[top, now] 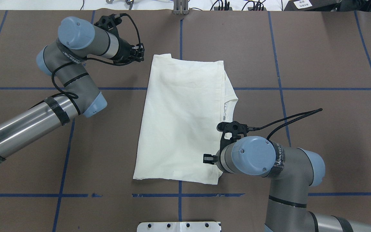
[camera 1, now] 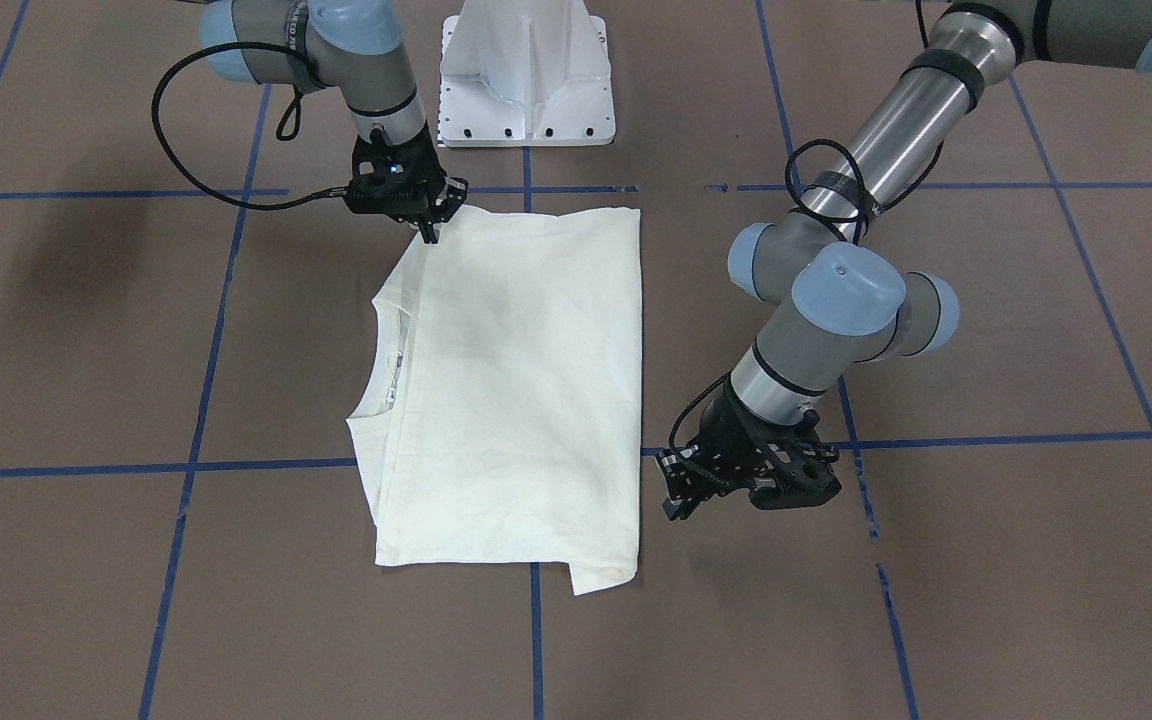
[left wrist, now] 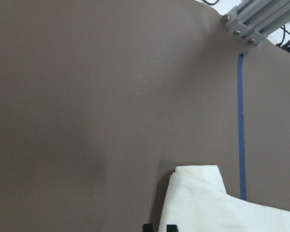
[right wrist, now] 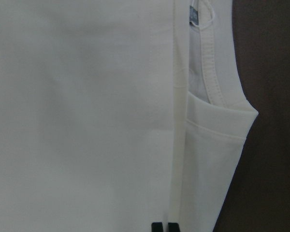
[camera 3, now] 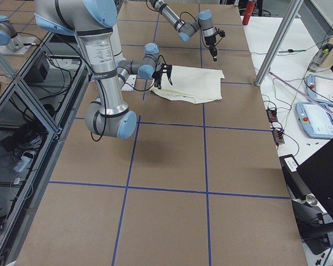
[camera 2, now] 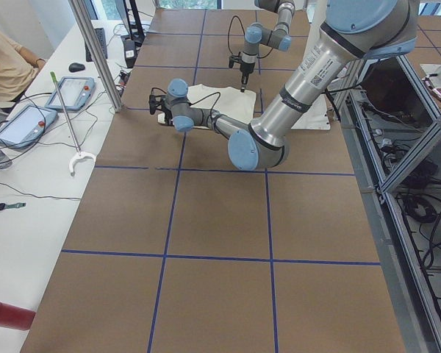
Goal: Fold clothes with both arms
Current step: 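Hold the far corner with the left gripper while the right gripper presses the near edge, then release the far corner and move the left gripper to the shirt's near corner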
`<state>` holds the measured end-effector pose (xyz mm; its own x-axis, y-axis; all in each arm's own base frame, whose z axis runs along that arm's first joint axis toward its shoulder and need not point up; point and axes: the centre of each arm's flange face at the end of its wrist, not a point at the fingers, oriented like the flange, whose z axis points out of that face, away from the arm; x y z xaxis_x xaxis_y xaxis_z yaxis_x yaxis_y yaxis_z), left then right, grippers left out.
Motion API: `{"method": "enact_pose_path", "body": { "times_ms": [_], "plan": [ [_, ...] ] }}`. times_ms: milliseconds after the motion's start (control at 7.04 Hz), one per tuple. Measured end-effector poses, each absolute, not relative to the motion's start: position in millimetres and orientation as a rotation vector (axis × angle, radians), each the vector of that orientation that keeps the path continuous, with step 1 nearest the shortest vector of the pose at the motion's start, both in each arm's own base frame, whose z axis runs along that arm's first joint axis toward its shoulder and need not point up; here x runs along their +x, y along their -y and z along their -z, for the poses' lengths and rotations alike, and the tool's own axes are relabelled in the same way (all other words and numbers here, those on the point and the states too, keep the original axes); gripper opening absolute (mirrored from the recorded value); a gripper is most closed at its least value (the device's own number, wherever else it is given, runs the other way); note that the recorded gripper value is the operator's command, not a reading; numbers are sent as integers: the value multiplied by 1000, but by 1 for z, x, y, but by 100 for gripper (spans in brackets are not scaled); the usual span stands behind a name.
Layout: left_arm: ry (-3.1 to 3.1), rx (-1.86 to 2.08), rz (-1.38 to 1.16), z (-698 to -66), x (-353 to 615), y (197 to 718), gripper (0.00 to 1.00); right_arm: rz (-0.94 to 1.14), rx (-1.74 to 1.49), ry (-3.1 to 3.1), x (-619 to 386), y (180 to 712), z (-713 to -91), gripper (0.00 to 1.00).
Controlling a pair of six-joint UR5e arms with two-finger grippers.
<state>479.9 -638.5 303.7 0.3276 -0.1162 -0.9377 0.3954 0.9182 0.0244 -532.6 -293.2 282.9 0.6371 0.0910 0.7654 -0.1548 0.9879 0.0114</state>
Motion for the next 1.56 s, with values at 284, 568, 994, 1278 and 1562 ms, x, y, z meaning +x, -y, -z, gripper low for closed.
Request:
{"method": "enact_pose_path", "body": {
  "times_ms": [284, 568, 994, 1278, 1562],
  "plan": [
    [-1192, 266, 342, -306, 480, 638, 22, -186, 88, 868, -531, 295, -283, 100],
    [-1210, 282, 345, -292, 470, 639, 22, -377, 63, 891, -539, 277, -277, 100],
    [-1229, 315, 361, -280, 438, 637, 22, -610, 23, 920, -558, 239, -273, 90],
    [-1228, 317, 365, -284, 434, 634, 22, -699, 18, 911, -561, 234, -283, 87],
    [-1238, 315, 365, -297, 420, 614, 23, -723, 20, 905, -561, 234, -286, 77]
  ]
}}
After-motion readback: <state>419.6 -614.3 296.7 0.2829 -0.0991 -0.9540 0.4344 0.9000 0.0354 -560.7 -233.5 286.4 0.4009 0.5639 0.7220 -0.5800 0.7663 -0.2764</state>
